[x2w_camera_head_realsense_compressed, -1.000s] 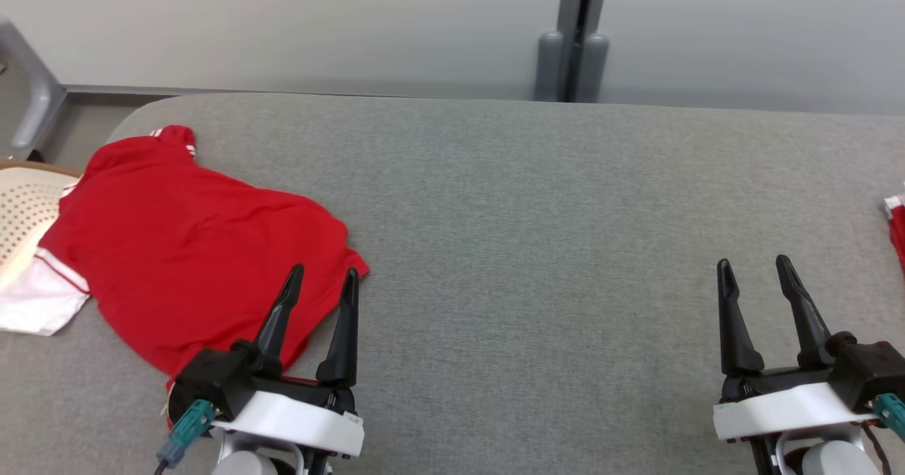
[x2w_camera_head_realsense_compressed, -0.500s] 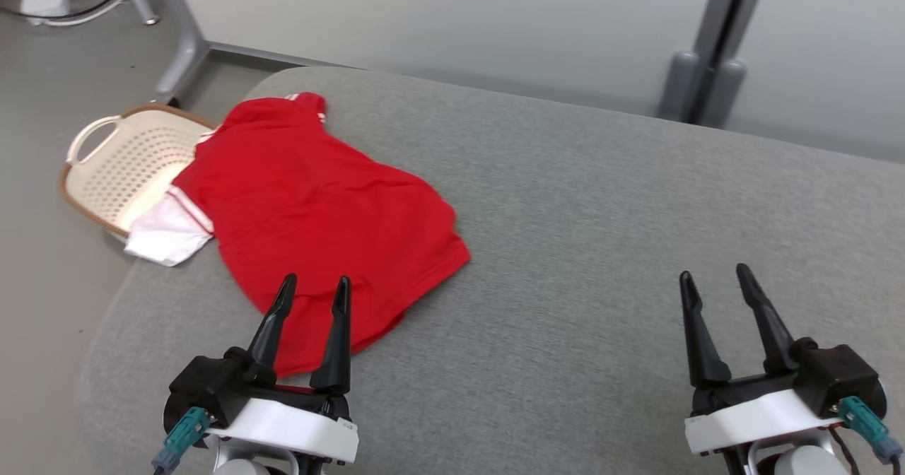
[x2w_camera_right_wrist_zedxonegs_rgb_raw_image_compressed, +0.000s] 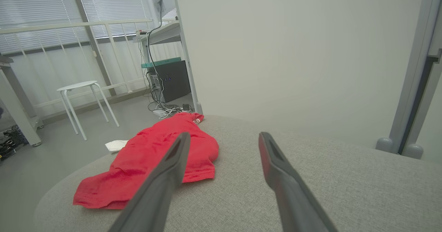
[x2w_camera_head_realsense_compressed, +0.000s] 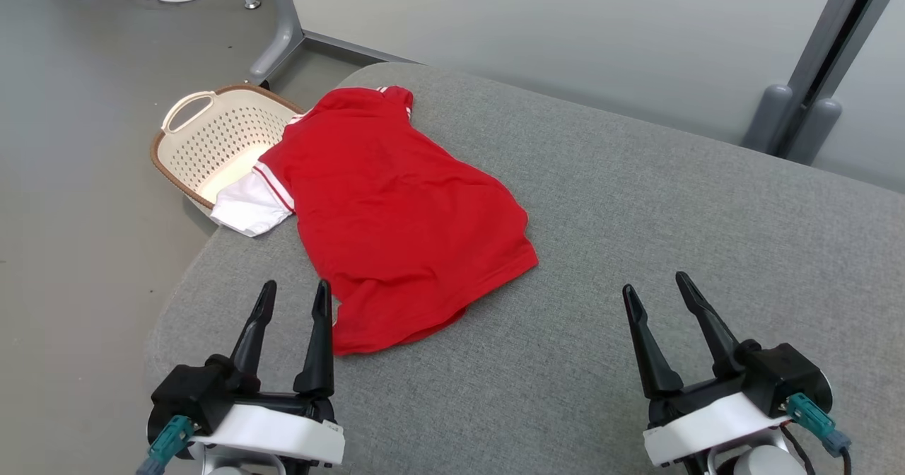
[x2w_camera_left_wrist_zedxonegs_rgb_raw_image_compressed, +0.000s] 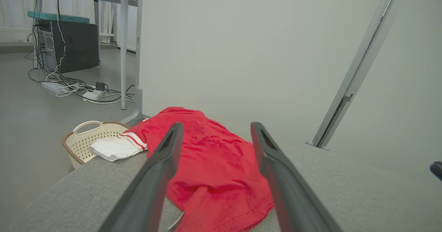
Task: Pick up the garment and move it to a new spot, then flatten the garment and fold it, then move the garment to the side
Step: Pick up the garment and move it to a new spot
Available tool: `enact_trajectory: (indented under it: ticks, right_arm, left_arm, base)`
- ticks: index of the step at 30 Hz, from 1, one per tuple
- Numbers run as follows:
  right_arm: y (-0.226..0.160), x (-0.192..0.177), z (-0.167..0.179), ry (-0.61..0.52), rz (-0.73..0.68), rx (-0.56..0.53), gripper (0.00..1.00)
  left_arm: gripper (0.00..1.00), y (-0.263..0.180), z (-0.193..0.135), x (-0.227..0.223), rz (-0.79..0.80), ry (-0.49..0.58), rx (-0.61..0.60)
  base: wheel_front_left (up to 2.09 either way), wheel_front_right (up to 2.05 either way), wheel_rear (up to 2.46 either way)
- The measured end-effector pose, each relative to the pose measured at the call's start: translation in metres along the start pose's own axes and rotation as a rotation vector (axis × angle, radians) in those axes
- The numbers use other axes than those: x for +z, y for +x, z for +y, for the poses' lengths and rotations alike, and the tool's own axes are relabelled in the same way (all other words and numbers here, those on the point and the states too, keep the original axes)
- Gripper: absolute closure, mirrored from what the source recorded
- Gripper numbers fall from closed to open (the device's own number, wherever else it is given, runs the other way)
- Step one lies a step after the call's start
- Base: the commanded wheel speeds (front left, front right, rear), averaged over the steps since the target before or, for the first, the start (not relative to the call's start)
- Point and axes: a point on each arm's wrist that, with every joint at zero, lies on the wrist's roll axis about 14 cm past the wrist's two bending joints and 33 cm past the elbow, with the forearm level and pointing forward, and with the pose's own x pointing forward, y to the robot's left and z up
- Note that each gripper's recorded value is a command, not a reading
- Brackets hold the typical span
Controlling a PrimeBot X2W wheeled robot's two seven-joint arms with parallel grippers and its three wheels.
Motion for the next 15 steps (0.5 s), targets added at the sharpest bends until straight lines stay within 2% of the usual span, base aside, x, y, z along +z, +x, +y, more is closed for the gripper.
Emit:
enact_trajectory:
  ticks: [15]
  right_arm:
    - [0.001, -0.002, -0.010, 0.005, 0.007, -0.015, 0.00]
  left_arm:
    - [0.00, 0.000, 0.013, -0.005, 0.019, 0.015, 0.045]
  base:
    - [0.00, 0.00, 0.00]
